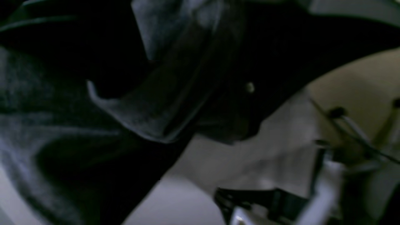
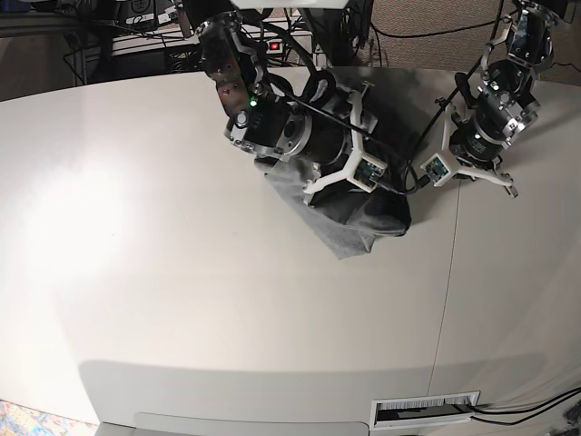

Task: Fold the T-shirt properly
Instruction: 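Lift the bundle with both grippers and fold it over onto itself, then release the right gripper and raise it away from the bundle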

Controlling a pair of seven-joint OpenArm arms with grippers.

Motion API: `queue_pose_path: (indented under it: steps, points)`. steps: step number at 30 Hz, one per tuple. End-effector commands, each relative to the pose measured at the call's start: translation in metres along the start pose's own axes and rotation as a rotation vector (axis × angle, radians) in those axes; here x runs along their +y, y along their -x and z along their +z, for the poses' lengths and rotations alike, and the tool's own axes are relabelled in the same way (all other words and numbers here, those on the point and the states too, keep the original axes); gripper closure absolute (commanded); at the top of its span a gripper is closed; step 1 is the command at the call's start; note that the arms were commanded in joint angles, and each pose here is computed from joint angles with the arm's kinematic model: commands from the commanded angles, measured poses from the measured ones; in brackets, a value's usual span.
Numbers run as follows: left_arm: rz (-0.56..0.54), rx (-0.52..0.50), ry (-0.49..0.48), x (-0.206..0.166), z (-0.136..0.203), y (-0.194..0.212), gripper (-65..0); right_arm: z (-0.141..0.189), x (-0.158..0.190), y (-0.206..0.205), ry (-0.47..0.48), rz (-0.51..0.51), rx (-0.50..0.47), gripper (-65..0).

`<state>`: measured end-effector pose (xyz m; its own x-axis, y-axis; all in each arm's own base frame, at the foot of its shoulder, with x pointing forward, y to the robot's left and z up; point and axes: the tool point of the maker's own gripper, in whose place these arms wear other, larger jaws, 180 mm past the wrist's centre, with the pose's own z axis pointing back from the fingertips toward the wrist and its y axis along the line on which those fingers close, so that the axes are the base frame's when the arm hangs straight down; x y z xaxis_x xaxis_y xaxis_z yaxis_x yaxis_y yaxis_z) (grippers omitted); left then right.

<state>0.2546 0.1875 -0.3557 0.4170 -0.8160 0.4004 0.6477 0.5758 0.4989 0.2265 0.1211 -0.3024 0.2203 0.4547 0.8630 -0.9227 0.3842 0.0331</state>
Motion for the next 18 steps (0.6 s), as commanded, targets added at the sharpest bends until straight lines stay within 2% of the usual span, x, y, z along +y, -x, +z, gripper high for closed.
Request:
queue_pose_path:
  steps: [1, 4, 8, 11, 13, 18]
  points:
    - [-0.011, -0.016, -0.033, 0.011, 0.004, -0.004, 0.0, 0.002, 0.002, -0.02, -0.018, -0.001, -0.07, -27.5]
    - [-0.016, -0.013, -0.036, 0.012, 0.004, -0.003, 0.0, 0.002, 0.006, -0.014, -0.036, -0.013, -0.039, -27.5]
    - [-0.016, -0.035, -0.036, 0.012, 0.004, -0.007, 0.0, 0.003, 0.002, 0.018, -0.013, 0.013, 0.138, -27.5]
    - [-0.017, -0.043, -0.036, 0.012, 0.004, -0.008, 0.0, 0.005, 0.0, 0.03, 0.005, 0.051, 0.191, -27.5]
    - [-0.016, -0.051, -0.035, 0.012, 0.005, -0.01, 0.0, 0.005, 0.004, 0.03, -0.013, 0.056, 0.186, -27.5]
    - [-0.016, -0.057, -0.035, 0.012, 0.005, -0.011, 0.0, -0.001, 0.024, 0.008, -0.087, 0.052, 0.07, -27.5]
